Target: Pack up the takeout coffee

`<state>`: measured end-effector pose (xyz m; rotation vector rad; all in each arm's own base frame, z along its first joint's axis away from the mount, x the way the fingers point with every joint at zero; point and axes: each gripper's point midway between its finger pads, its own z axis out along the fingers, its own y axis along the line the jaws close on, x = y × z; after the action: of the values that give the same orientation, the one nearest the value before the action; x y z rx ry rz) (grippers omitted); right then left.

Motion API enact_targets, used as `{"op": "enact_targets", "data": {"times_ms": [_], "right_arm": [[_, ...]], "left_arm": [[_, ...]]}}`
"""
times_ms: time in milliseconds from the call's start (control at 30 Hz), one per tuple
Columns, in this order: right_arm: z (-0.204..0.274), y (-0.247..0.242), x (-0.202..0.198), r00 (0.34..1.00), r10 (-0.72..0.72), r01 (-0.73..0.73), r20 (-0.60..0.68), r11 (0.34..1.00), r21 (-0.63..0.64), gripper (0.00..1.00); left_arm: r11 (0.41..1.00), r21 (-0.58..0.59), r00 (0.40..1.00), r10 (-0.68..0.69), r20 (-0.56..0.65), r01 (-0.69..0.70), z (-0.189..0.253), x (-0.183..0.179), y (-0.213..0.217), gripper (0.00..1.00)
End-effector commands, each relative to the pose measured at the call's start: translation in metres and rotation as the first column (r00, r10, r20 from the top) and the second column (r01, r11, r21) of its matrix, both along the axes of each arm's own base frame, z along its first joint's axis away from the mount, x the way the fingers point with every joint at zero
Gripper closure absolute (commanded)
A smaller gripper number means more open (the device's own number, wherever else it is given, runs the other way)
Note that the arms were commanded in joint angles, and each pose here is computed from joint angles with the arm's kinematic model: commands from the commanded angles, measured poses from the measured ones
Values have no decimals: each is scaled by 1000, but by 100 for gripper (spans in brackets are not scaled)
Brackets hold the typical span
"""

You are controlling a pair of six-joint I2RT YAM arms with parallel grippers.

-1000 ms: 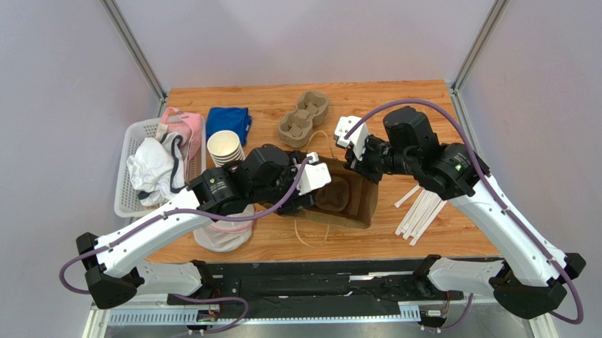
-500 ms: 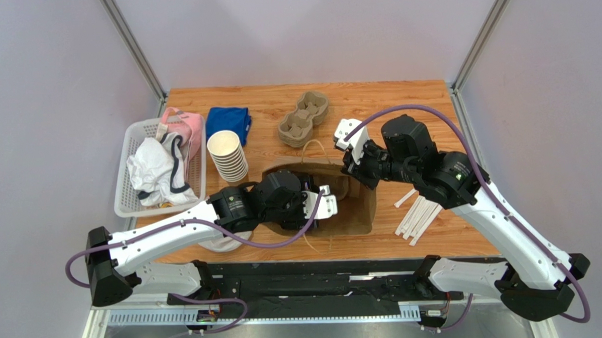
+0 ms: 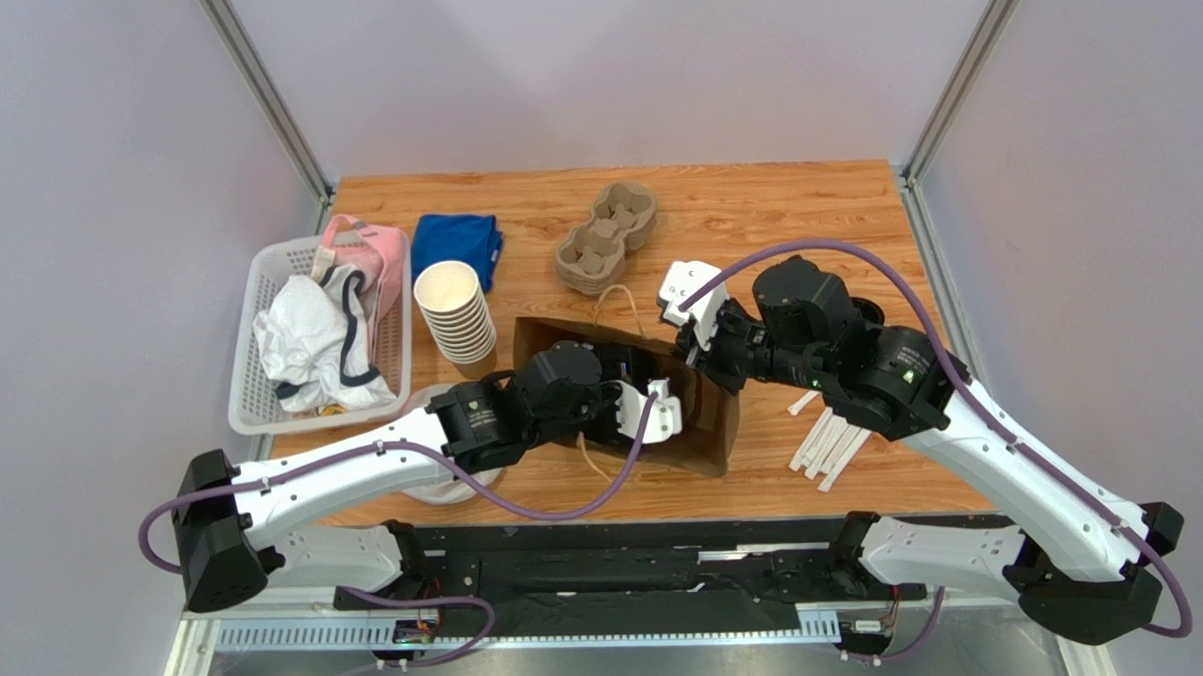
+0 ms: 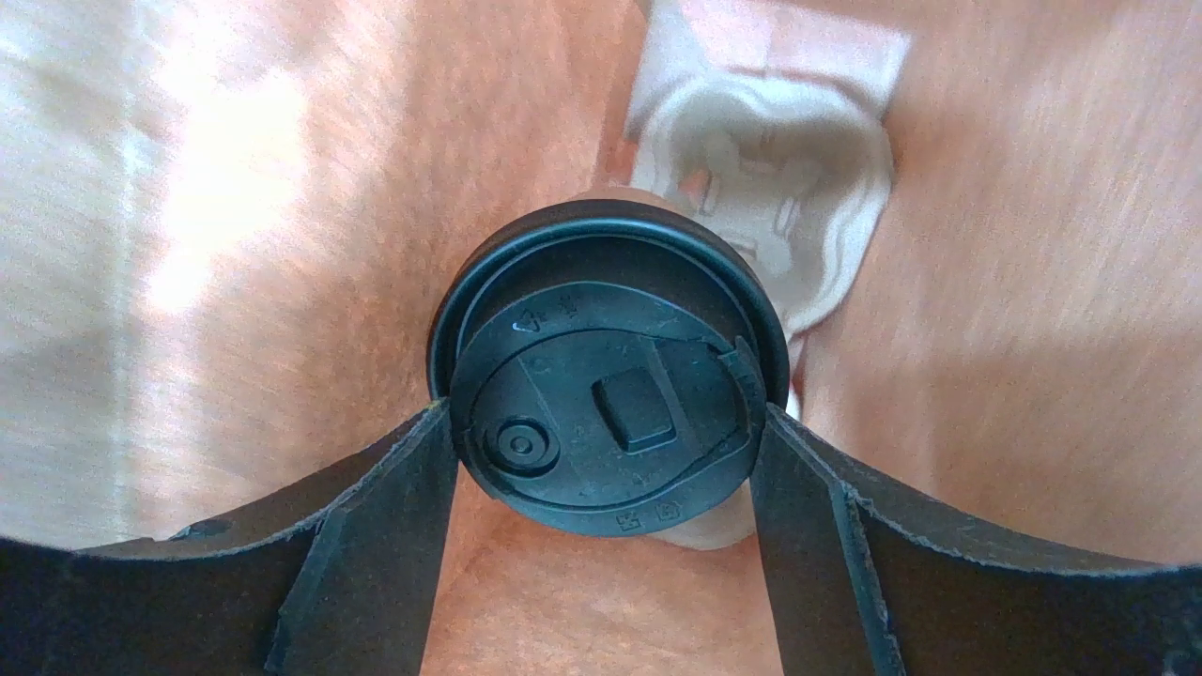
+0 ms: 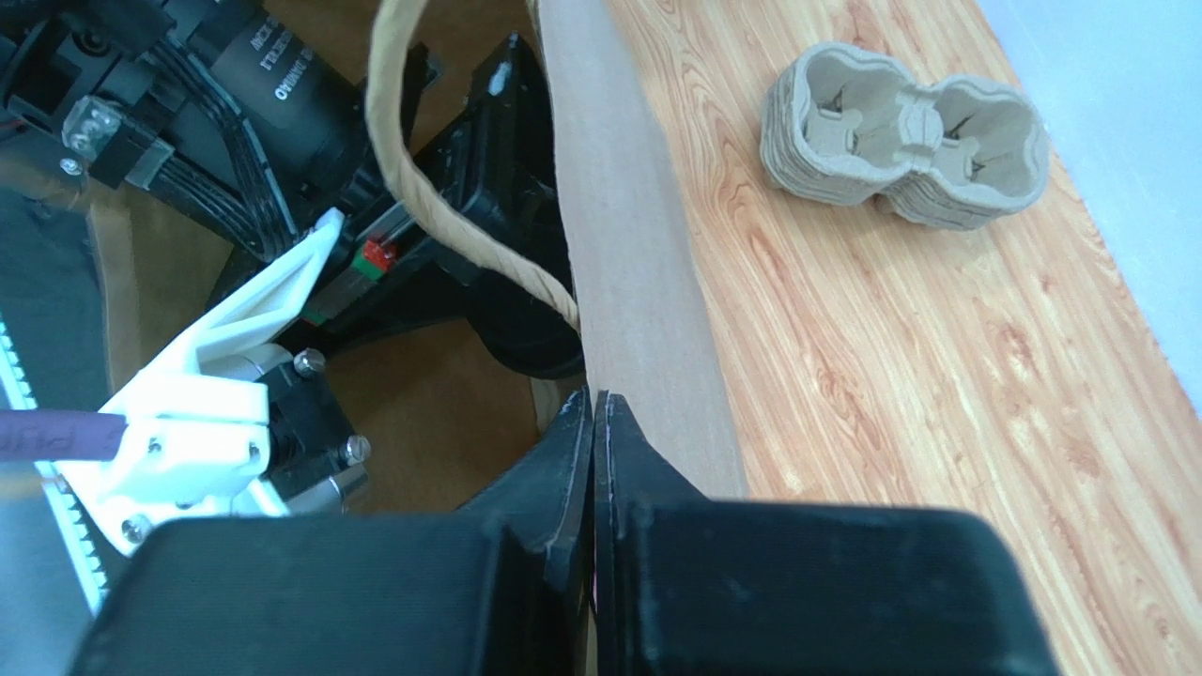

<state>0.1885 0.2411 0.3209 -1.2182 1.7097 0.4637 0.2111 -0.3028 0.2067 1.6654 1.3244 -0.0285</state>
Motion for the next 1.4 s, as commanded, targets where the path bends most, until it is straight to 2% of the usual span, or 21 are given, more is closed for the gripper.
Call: {"op": "enact_targets", "data": {"times_ms": [0, 100, 400, 500, 667, 1033, 1367], "right_arm": [[22, 5, 3, 992, -13, 6, 124, 998, 61, 100], [27, 6, 5, 983, -19, 10, 184, 999, 52, 100], [26, 5, 2, 967, 35, -37, 253, 999, 5, 100], [26, 7, 0, 957, 69, -69, 283, 998, -7, 100], [24, 9, -3, 940, 123, -115, 319, 992, -44, 100], [35, 22, -11, 905, 162, -148, 393, 987, -64, 100], [36, 23, -13, 910, 157, -143, 384, 988, -65, 100]], "left_arm": [[996, -62, 994, -55, 95, 62, 19, 7, -19, 100], [995, -59, 990, -75, 120, 83, 17, 7, -21, 100], [987, -53, 979, -145, 144, 154, 29, -7, -9, 100], [974, -31, 967, -218, 131, 224, 27, -22, -4, 100], [970, -8, 967, -241, 81, 243, 30, -28, 1, 100], [980, 15, 979, -200, 27, 200, 15, -8, -19, 100], [985, 87, 988, -151, 38, 147, -15, 9, -25, 100]]}}
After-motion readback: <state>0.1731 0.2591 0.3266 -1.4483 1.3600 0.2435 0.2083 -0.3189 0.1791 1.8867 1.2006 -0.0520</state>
